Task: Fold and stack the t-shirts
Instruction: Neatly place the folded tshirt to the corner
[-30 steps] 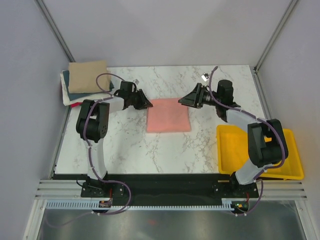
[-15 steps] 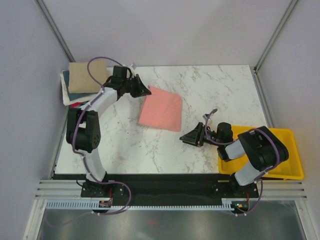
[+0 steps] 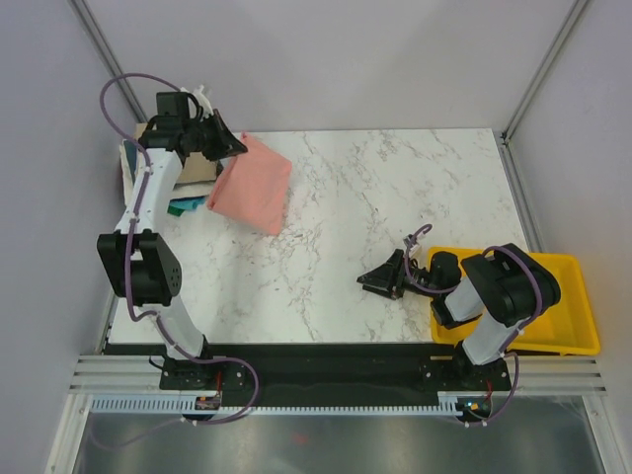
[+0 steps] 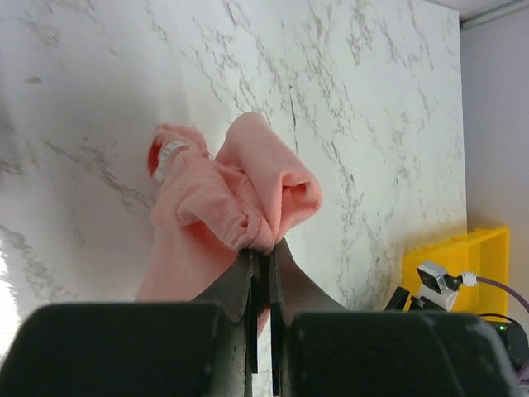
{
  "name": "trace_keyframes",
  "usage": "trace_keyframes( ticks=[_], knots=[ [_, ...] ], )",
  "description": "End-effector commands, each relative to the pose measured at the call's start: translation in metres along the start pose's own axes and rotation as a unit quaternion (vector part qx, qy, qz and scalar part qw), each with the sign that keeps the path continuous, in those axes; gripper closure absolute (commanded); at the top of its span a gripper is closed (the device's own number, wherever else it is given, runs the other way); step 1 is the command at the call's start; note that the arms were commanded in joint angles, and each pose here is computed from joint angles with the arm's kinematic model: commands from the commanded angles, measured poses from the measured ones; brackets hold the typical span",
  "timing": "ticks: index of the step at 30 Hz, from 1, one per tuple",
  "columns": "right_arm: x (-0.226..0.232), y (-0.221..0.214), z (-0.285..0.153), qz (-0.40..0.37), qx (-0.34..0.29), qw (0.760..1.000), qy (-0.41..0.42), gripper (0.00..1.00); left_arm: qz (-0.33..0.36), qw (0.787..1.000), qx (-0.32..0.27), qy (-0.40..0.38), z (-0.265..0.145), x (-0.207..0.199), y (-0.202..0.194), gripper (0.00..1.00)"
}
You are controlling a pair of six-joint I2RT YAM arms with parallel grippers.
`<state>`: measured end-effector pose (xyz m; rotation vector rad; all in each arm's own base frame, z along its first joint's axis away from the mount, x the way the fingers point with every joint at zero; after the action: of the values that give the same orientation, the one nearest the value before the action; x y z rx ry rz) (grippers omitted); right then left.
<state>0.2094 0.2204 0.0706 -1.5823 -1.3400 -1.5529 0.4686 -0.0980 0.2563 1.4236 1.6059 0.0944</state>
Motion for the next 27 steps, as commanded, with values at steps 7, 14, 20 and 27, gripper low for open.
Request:
trace_keyframes(
  ticks=[7,14,20,27],
  knots=[
    [0.071,0.027,-0.005,-0.173,-0.064,0.971,0.149,0.28,0.076,0.993,-0.089,-0.001,-0.089,-0.025,0.076,0.98],
    [0.069,0.027,-0.003,-0.168,-0.058,0.973,0.149,0.28,0.077,0.988,-0.131,0.004,-0.117,-0.023,0.101,0.98],
    [0.070,0.027,-0.002,-0.168,-0.056,0.973,0.150,0.28,0.062,0.985,-0.163,0.001,-0.138,-0.021,0.122,0.98],
    [0.070,0.026,-0.001,-0.168,-0.054,0.973,0.151,0.29,0.068,0.979,-0.191,0.006,-0.158,-0.002,0.145,0.98]
  ],
)
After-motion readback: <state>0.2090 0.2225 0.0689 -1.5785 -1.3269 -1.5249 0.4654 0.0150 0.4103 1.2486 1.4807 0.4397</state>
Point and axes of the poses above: each gripper's point midway between its finger pads, its own z axis out along the fingers, its own x axis along the line the jaws close on, y = z × x, the point moved 1 cm from there along -z, back along the fingers, and after that the axes turned 1 degree about -z, right-handed, at the moved point
